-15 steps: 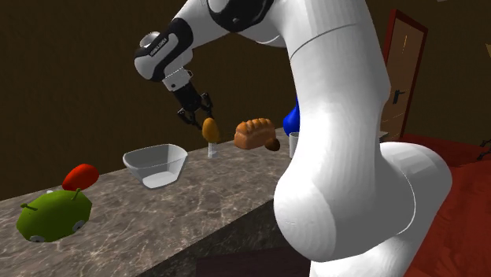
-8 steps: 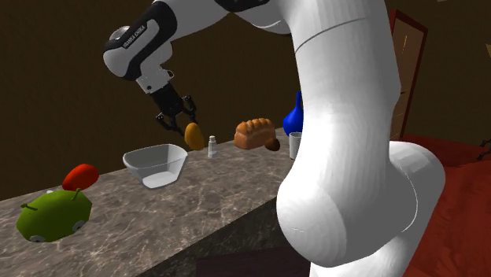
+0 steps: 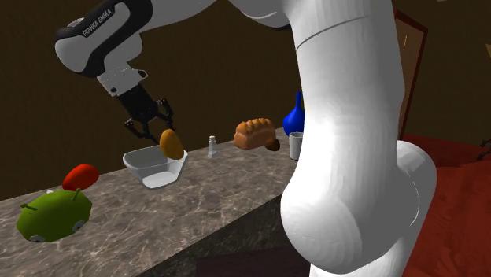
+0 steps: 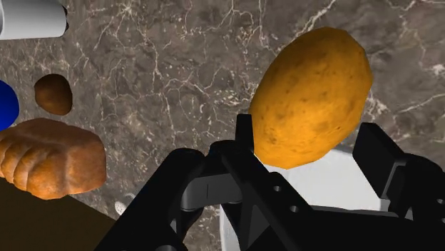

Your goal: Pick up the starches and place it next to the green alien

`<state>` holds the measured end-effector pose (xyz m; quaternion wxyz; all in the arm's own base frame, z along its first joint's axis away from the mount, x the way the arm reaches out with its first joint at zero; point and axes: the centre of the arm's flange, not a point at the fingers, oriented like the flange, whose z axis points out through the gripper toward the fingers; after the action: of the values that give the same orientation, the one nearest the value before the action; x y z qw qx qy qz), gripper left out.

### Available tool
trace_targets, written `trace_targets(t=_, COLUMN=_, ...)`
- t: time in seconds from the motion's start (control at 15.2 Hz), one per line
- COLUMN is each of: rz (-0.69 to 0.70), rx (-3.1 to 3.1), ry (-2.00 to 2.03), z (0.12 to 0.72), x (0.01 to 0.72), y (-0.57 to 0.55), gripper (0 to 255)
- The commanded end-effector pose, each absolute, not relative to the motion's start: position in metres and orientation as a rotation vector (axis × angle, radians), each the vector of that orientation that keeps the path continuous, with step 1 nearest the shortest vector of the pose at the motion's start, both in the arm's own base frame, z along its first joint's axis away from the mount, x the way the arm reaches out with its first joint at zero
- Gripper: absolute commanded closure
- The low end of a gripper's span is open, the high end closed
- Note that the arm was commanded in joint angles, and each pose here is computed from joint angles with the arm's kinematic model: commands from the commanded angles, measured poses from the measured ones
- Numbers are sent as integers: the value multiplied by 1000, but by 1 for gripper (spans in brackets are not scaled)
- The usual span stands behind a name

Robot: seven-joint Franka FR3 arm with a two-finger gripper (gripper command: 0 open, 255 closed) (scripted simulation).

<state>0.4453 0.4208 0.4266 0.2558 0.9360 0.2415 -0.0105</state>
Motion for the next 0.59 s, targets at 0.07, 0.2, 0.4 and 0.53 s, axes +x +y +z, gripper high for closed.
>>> trace_targets(t=0.07, rz=-28, rx=2541, ry=654, z=427, x=416, y=445, gripper=255)
trace_targets(t=0.2, rz=-28, rx=2541, ry=654, z=427, x=396, y=462, gripper=255)
trace_targets(t=0.4, rz=-28, rx=2541, ry=654, z=427, x=365, y=487, gripper=255)
trace_targets(t=0.53, rz=-28, rx=2541, ry=654, z=427, x=345, y=503, gripper=255)
